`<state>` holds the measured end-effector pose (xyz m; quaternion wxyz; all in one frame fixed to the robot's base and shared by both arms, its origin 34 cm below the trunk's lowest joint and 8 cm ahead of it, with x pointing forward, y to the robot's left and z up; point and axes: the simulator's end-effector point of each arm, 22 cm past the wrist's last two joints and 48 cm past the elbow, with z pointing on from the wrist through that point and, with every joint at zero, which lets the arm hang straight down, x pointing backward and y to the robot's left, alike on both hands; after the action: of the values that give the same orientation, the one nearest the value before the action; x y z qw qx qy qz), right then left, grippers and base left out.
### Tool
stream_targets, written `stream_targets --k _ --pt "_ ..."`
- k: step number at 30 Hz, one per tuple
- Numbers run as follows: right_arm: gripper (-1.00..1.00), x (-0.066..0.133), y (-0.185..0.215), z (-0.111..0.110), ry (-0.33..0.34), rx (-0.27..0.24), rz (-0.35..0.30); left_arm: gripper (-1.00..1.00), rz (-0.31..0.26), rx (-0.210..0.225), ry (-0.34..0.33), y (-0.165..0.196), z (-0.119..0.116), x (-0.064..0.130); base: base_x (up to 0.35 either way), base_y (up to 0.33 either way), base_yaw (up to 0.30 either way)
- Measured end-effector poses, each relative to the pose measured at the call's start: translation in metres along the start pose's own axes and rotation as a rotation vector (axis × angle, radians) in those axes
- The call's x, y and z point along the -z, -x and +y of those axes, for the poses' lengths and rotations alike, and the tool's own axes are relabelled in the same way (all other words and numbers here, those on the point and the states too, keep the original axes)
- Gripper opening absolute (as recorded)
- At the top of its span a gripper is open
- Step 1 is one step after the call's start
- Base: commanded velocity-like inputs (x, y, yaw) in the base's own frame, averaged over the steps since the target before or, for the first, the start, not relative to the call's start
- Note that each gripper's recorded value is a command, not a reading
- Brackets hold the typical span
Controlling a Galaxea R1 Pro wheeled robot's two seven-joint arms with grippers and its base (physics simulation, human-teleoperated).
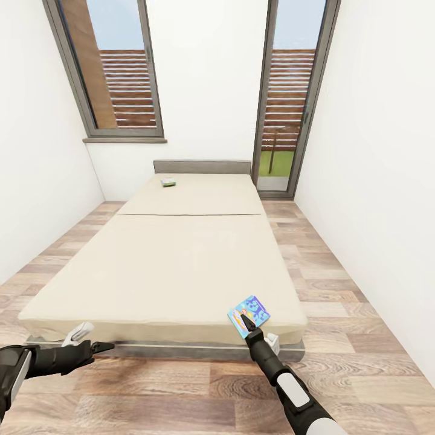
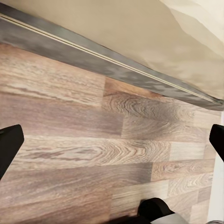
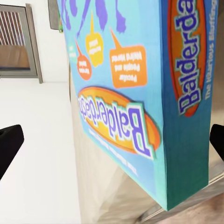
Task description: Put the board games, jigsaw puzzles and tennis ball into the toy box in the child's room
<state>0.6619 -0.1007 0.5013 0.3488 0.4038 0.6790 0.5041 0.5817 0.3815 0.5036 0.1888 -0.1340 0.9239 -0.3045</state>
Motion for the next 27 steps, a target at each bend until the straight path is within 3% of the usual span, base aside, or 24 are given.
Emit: stream_targets --k 27 --pt "1.0 -0.0003 -0.0022 0.0014 0.004 -0.007 0.012 1.0 0.0 0.0 0.0 -0.0003 0.0002 0.0 0.0 0.0 0.0"
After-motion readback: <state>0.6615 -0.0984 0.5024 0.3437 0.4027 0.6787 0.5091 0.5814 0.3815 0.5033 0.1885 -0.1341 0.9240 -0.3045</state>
